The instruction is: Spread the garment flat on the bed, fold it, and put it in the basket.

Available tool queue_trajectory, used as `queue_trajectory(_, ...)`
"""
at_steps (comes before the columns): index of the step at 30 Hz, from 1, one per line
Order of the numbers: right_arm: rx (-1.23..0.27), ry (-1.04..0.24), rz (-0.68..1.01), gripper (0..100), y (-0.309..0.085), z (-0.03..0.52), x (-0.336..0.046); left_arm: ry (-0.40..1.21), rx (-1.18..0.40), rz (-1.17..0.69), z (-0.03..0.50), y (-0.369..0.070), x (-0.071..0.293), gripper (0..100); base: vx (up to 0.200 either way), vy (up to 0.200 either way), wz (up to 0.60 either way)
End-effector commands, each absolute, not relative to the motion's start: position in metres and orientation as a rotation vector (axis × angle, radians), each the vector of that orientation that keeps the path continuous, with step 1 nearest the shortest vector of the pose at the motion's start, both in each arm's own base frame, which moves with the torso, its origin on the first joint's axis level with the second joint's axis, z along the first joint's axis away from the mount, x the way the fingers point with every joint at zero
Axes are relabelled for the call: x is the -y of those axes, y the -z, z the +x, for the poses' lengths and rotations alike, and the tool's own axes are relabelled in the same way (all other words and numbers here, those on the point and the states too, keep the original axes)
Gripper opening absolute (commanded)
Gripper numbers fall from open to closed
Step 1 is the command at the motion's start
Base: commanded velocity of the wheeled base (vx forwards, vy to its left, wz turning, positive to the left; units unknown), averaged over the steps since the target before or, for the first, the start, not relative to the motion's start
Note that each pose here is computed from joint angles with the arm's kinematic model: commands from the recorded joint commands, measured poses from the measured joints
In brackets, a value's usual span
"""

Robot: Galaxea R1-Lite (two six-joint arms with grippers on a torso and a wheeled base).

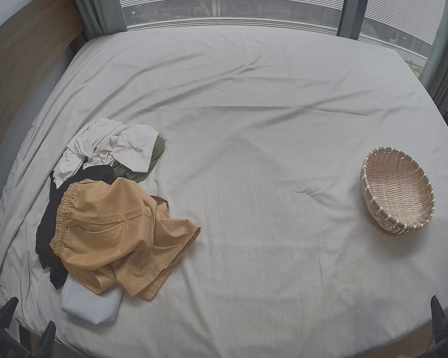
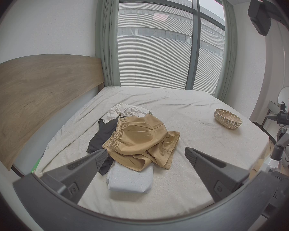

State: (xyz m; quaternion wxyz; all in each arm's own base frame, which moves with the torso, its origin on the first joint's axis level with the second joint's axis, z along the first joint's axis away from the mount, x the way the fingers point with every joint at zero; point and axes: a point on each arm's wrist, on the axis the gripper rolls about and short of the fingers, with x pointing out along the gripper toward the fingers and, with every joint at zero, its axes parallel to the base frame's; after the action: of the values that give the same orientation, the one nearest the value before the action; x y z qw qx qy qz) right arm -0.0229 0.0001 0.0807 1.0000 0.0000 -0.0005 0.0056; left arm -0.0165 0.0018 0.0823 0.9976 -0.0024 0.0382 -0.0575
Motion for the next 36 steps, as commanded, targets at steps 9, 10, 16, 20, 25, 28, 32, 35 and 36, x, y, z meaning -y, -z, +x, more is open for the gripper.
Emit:
queue_trajectory(9, -0.002, -0.012, 0.000, 100, -0.076, -0.023, 0.000, 0.119, -0.096, -0.006, -0.015, -0.077, -0.002, 100, 0.000, 0.000, 0.00)
queue_trajectory(10, -0.002, -0.012, 0.000, 100, -0.076, -0.023, 0.000, 0.119, -0.094, -0.006, -0.015, -0.077, -0.002, 100, 0.000, 0.000, 0.00)
queue_trajectory(16, -0.002, -0.012, 0.000, 100, -0.076, -0.023, 0.000, 0.127, 0.092, -0.025, -0.021, -0.149, -0.002, 100, 0.000, 0.000, 0.00)
queue_trajectory(20, 0.000, -0.012, 0.000, 100, -0.076, -0.023, 0.000, 0.179, -0.006, -0.029, -0.011, -0.149, -0.001, 100, 0.000, 0.000, 0.00)
queue_trajectory(25, -0.002, -0.012, 0.000, 100, -0.076, -0.023, 0.000, 0.324, -0.144, -0.147, 0.001, -0.139, 0.003, 100, 0.000, 0.000, 0.00)
queue_trajectory(28, -0.002, -0.012, 0.000, 100, -0.076, -0.023, 0.000, 0.355, -0.203, -0.225, 0.011, -0.149, 0.006, 100, 0.000, 0.000, 0.00)
queue_trajectory(32, -0.002, -0.011, 0.000, 100, -0.076, -0.023, 0.000, 0.393, -0.278, -0.273, 0.030, -0.166, 0.011, 100, 0.000, 0.000, 0.00)
queue_trajectory(35, -0.002, -0.011, 0.000, 100, -0.076, -0.023, 0.000, 0.410, -0.360, -0.321, 0.048, -0.170, 0.016, 100, 0.000, 0.000, 0.00)
queue_trajectory(36, -0.002, -0.011, 0.000, 100, -0.076, -0.023, 0.000, 0.411, -0.380, -0.332, 0.052, -0.170, 0.017, 100, 0.000, 0.000, 0.00)
